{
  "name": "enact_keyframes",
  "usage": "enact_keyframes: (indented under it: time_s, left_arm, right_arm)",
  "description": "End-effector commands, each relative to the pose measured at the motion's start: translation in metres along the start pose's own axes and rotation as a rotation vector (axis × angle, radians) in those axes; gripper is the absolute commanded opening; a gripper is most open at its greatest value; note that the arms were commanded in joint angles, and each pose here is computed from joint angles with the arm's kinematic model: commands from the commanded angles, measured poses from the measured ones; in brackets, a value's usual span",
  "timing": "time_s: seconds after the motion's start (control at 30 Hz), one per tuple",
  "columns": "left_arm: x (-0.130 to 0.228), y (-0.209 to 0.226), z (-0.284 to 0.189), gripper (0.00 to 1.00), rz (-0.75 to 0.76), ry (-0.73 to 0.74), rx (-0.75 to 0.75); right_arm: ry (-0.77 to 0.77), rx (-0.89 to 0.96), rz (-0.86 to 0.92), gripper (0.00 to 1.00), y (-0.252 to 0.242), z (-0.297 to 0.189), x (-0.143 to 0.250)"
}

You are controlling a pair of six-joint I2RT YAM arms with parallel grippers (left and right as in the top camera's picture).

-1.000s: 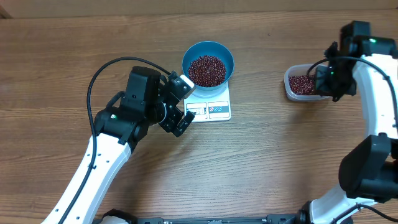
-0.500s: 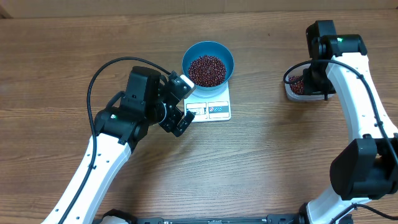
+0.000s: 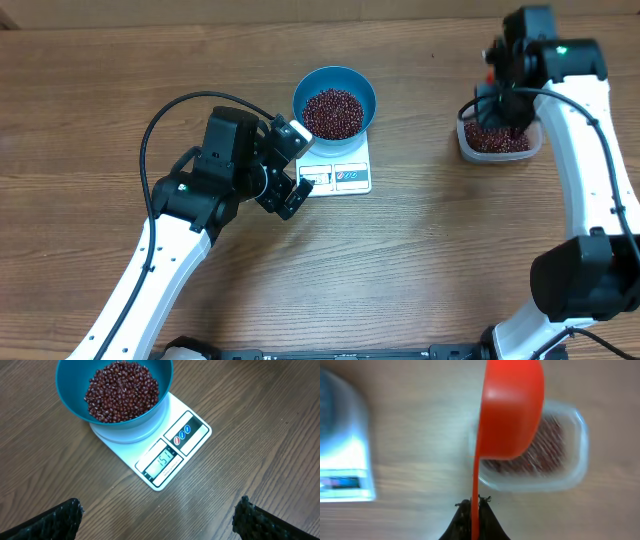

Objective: Scoop item into bowl and weigh 150g on scale

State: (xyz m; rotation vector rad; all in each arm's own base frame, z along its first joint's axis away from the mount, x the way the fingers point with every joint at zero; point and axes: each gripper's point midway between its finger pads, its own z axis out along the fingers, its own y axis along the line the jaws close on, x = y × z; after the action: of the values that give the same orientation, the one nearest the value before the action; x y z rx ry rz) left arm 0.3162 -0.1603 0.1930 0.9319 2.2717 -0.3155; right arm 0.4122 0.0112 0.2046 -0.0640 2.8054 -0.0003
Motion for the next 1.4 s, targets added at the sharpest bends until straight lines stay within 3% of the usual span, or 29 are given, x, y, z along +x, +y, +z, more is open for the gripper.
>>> enact_keyframes:
  time_s: [0.0, 0.23, 0.5, 0.97, 1.37]
  left_arm:
    - [0.000, -0.002, 0.002, 0.99, -0.005, 0.002, 0.007]
    - [0.000, -0.002, 0.002, 1.00, -0.005, 0.002, 0.006]
    - [0.000, -0.002, 0.002, 1.00, -0.005, 0.002, 0.007]
    - [0.000, -0.002, 0.002, 1.00, -0.005, 0.002, 0.007]
    - [0.000, -0.002, 0.002, 1.00, -0.005, 0.002, 0.007]
  right_arm:
    - [-0.134, -0.306, -0.124, 0.04, 0.068, -0.032, -0.023]
    - [-0.227, -0.409, -0.284, 0.04, 0.140, -0.030, -0.035]
    - [-0.236, -0.351, -0.432, 0.04, 0.189, 0.004, -0.031]
    - [-0.067, -0.199, -0.558, 0.04, 0.203, 0.101, -0.007]
    - [-0.043, -0.175, -0.588, 0.04, 0.203, 0.116, -0.003]
